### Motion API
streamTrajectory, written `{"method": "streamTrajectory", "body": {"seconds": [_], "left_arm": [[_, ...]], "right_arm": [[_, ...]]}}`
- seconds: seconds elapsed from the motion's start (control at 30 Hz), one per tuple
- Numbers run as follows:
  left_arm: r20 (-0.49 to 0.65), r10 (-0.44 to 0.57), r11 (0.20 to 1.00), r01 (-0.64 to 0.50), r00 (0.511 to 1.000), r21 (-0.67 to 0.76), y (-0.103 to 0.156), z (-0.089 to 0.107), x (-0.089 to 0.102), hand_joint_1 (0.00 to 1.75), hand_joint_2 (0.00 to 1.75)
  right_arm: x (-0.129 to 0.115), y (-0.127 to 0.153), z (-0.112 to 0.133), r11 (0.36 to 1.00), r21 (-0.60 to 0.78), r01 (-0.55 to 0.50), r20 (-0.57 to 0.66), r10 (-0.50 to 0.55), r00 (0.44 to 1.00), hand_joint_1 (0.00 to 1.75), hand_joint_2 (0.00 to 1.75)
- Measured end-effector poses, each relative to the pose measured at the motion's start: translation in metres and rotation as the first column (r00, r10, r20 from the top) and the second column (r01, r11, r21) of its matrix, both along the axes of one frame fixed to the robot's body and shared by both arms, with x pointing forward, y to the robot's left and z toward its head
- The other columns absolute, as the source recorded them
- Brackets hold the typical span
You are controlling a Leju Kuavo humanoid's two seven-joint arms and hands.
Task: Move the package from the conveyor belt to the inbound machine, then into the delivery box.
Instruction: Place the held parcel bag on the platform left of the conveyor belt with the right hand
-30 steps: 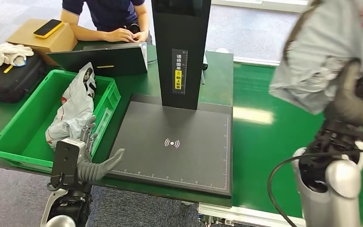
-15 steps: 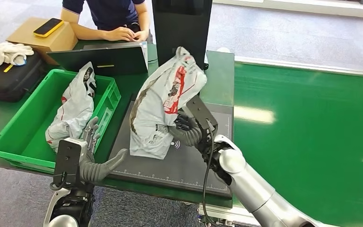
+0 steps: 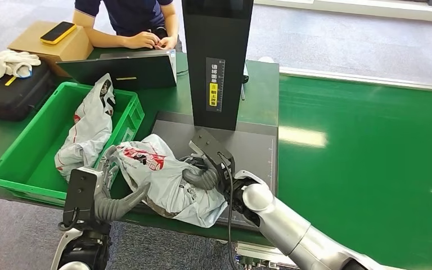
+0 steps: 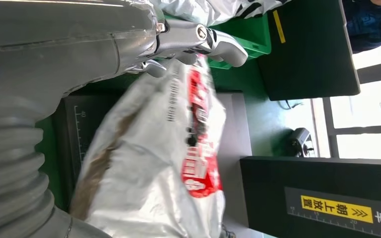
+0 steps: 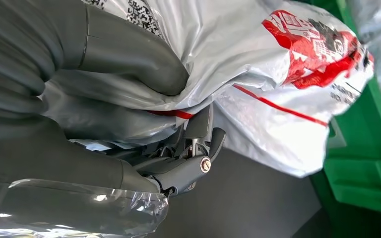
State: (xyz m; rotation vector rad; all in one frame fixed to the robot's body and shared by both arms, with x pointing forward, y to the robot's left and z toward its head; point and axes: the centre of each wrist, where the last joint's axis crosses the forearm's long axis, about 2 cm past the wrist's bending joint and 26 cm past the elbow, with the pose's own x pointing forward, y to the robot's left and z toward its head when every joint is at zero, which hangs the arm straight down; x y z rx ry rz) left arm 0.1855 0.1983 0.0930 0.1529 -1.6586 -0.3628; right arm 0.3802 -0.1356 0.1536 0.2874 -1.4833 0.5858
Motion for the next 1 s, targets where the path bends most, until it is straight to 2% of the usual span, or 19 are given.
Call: {"method": "streamTrajectory", "body": {"seconds": [0.2,0.5,0.7,0.83,1.0], "left_arm": [[0.000,0.018,1.000,-0.018,1.000,0.001,0.001,0.000,-0.004,0.00,1.75],[-0.004,0.026,1.000,-0.026,1.000,0.004,0.002,-0.002,-0.006,0.00,1.75],[-0.003,0.033,0.999,-0.033,0.999,0.002,0.004,-0.003,-0.008,0.00,1.75],[-0.004,0.035,0.999,-0.035,0.999,0.004,0.005,-0.005,-0.011,0.00,1.75],[-0.003,0.024,1.000,-0.024,1.000,0.004,0.005,-0.006,-0.012,0.00,1.75]], "right_arm": [[0.001,-0.003,-0.001,0.997,0.020,0.069,0.030,-0.070,0.997,1.75,1.75],[0.002,-0.011,-0.001,0.995,0.023,0.093,0.056,-0.094,0.994,1.75,1.75],[0.004,-0.040,0.000,0.992,0.017,0.127,0.094,-0.128,0.987,1.75,1.75],[-0.003,-0.067,-0.012,0.990,-0.005,0.143,0.083,-0.142,0.986,0.04,1.75],[-0.015,-0.082,-0.022,0.991,-0.018,0.136,0.065,-0.134,0.989,0.00,1.75]]}}
